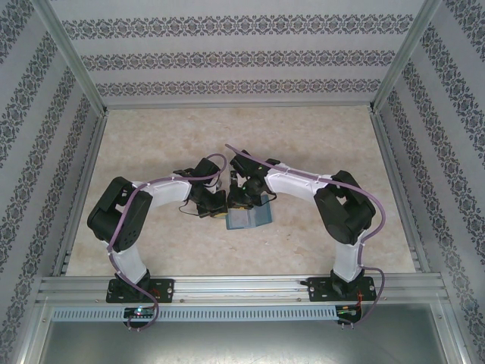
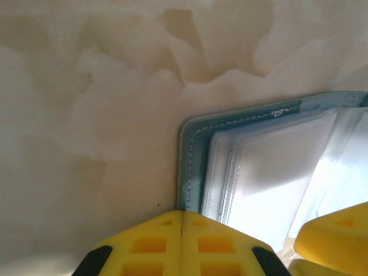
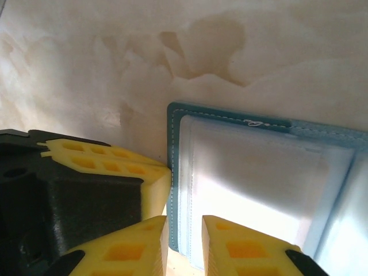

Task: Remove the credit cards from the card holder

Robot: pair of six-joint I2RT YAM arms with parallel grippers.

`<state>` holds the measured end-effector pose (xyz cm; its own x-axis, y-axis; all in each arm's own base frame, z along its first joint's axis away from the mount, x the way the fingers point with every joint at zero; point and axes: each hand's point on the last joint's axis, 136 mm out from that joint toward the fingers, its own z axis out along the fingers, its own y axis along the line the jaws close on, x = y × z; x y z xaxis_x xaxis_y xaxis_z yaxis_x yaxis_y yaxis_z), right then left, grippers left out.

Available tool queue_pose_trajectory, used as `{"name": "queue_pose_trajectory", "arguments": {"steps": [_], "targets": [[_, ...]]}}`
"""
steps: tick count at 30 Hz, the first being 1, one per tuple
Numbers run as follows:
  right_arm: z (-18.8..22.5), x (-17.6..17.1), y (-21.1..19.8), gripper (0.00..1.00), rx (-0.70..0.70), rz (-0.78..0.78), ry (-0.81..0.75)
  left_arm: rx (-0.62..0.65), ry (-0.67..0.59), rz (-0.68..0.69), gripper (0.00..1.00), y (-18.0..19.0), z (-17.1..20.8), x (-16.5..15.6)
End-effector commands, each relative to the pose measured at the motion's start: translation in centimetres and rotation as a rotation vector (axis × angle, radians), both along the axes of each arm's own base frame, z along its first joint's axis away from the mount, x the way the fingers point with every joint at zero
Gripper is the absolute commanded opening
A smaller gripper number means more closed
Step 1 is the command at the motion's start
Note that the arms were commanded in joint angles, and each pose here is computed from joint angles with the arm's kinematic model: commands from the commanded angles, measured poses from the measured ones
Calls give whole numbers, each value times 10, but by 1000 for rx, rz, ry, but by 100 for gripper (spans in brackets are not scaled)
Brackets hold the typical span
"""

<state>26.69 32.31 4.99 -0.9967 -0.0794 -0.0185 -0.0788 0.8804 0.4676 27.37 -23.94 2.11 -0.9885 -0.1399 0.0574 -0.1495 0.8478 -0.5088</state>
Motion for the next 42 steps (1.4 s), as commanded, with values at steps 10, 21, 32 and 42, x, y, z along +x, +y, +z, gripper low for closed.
{"name": "queue_pose_trajectory", "arguments": {"steps": [10, 21, 32, 42], "targets": [[-26, -12, -15, 28, -135, 13, 39, 4, 14, -24, 2, -2, -6, -8], [-24, -10, -32, 35, -231, 11, 11, 7, 21, -28, 2, -2, -9, -8], [-21, -10, -40, 47, -277, 16, -9, 7, 21, -28, 2, -2, -9, -8], [-13, -8, -46, 52, -307, 13, -39, 5, 20, -27, 2, -3, -8, -7]]}}
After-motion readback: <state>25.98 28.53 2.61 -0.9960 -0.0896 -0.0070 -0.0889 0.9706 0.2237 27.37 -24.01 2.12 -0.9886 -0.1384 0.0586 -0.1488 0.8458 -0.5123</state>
